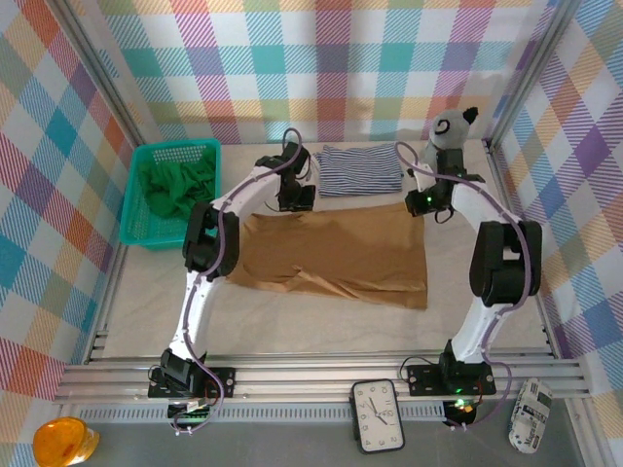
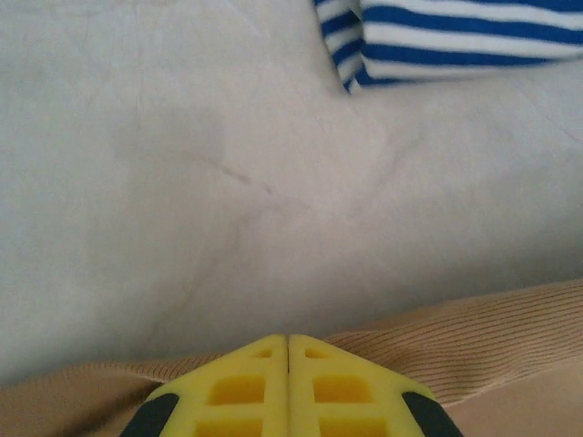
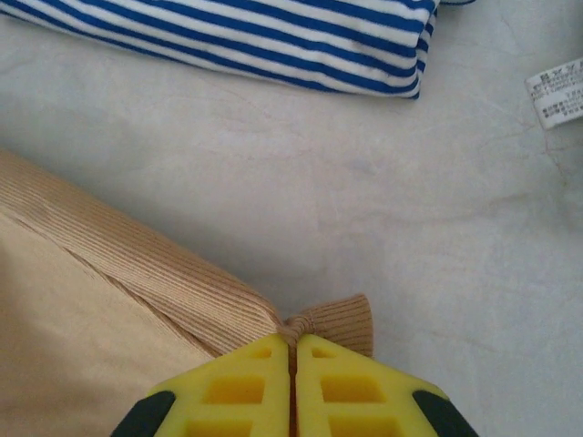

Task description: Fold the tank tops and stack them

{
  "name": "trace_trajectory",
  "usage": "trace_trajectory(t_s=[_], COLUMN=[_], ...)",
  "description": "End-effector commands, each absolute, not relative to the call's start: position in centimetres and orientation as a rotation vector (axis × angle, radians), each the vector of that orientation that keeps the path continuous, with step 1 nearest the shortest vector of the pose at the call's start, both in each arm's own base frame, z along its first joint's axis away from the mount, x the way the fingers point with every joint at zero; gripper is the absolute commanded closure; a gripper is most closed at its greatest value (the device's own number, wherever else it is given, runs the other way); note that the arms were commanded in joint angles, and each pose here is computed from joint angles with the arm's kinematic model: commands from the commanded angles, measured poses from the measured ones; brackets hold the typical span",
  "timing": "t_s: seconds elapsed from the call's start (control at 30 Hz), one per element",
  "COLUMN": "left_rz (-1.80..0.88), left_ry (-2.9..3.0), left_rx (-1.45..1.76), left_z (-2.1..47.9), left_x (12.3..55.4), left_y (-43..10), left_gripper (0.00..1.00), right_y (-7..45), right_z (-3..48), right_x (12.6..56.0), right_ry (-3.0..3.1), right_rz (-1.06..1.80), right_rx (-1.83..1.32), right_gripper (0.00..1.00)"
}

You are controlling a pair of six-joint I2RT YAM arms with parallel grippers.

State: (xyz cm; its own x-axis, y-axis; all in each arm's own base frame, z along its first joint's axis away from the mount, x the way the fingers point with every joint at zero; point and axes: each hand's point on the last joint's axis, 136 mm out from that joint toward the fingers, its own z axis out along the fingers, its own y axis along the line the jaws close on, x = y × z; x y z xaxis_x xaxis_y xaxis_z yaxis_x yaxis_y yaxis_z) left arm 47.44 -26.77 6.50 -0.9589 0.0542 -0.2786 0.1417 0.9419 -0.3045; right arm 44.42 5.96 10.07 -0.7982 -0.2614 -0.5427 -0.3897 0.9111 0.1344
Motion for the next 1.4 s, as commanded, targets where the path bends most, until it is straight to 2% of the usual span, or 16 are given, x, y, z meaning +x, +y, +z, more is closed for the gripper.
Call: trace_trajectory(t_s=[0.0, 0.43, 0.73, 0.83, 0.93, 1.03, 1.17, 1.37], left_rz=[-0.510, -0.479, -0.460, -0.431, -0.364, -0.265, 0.021, 0.313], left_ry=[2.757, 2.834, 2.934, 2.939, 2.939, 2.925, 2.889, 2.818], left_rx=[0.227, 0.273, 0.314, 0.343, 0.380, 0.398, 0.322, 0.193], left_z=[10.4, 7.4, 4.7, 5.7, 7.3, 9.4, 10.9, 10.6], left_x=[45.8, 39.7, 36.6, 36.3, 35.9, 36.2, 38.6, 43.0], left_y=[-27.7, -27.4, -27.1, -26.6, -25.5, -23.7, -18.7, -12.7], left_gripper=[1.00, 1.00, 1.00, 0.93, 0.80, 0.74, 0.67, 0.66], right_y=[5.8, 5.1, 4.0, 3.9, 3.7, 4.5, 7.1, 8.5], right_z=[10.6, 6.9, 3.5, 4.0, 4.9, 7.7, 11.5, 9.3], right_x=[43.1, 36.5, 33.0, 32.8, 32.3, 32.7, 34.3, 36.2], right_ry=[2.513, 2.638, 2.803, 2.818, 2.856, 2.773, 2.579, 2.633], right_rz=[0.324, 0.306, 0.231, 0.222, 0.208, 0.260, 0.413, 0.372], right_rx=[-0.455, -0.435, -0.436, -0.420, -0.411, -0.383, -0.318, -0.380], right_gripper=[0.90, 0.86, 0.78, 0.74, 0.69, 0.64, 0.54, 0.51])
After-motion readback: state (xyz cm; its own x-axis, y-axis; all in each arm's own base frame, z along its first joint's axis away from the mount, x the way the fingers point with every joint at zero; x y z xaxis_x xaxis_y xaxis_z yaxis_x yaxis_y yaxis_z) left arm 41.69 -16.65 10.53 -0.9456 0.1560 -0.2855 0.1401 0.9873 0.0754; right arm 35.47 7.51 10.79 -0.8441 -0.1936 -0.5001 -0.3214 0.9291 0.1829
